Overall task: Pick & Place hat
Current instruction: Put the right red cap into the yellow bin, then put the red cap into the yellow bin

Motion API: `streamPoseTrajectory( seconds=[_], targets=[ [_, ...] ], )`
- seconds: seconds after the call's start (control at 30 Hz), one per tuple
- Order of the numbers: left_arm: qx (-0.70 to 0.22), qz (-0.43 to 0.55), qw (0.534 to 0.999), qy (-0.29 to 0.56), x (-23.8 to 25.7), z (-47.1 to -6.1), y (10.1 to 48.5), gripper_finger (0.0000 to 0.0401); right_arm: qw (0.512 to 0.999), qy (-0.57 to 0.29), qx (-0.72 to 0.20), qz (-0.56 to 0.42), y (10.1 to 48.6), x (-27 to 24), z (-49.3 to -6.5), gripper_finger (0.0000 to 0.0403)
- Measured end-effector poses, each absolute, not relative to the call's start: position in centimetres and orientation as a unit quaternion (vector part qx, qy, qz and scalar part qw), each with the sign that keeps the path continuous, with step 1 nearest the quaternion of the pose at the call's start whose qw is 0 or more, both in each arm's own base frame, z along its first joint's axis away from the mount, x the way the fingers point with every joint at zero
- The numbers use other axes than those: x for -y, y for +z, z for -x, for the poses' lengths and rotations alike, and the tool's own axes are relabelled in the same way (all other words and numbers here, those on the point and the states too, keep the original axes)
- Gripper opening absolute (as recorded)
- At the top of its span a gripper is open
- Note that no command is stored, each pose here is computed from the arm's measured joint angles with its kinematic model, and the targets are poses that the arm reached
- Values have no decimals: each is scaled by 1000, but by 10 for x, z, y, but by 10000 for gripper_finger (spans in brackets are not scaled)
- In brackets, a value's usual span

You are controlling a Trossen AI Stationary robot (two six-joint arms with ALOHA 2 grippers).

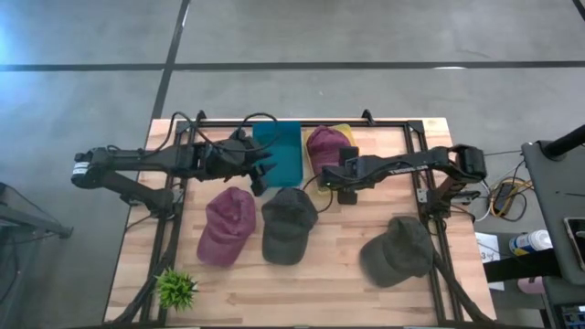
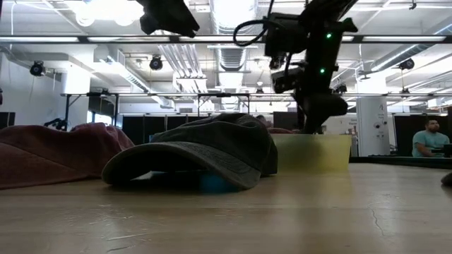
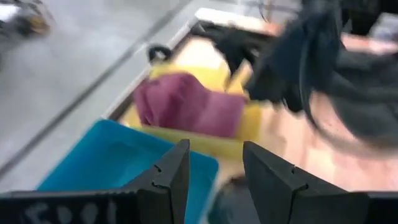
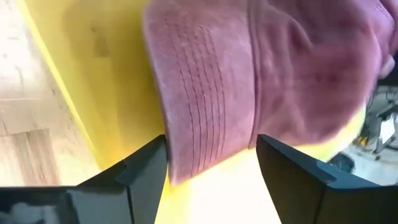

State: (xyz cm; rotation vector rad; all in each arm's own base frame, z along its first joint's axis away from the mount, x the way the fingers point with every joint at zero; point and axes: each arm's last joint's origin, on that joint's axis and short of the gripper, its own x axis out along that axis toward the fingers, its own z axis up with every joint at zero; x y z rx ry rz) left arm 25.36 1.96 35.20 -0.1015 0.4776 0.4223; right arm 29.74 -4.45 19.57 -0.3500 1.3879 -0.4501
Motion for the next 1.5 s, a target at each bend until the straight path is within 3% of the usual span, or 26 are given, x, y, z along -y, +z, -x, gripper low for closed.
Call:
streamPoseTrajectory(
  seconds=[0.2,0.33,0.6,0.73,0.97,1.17,1.5],
  targets=[
    [-362,50,915,170,-18,-241,331,142,769,-251,-582,87,216,39,-273,233],
    [-431,51,884,174,-17,-230,321,142,796,-231,-559,-4,224,33,-263,233],
    [-577,89,807,93,-10,-206,299,142,822,-174,-519,-159,226,12,-272,231],
    [-611,101,781,81,-9,-200,280,142,829,-171,-495,-196,225,-1,-280,231],
    [-644,198,739,-16,4,-194,231,142,812,-178,-502,-238,217,-30,-282,231],
    [-618,189,761,-63,17,-195,195,142,801,-181,-498,-277,214,-56,-282,231],
    [-402,158,899,-76,18,-220,172,142,800,-210,-462,-319,208,-84,-285,231]
  ],
)
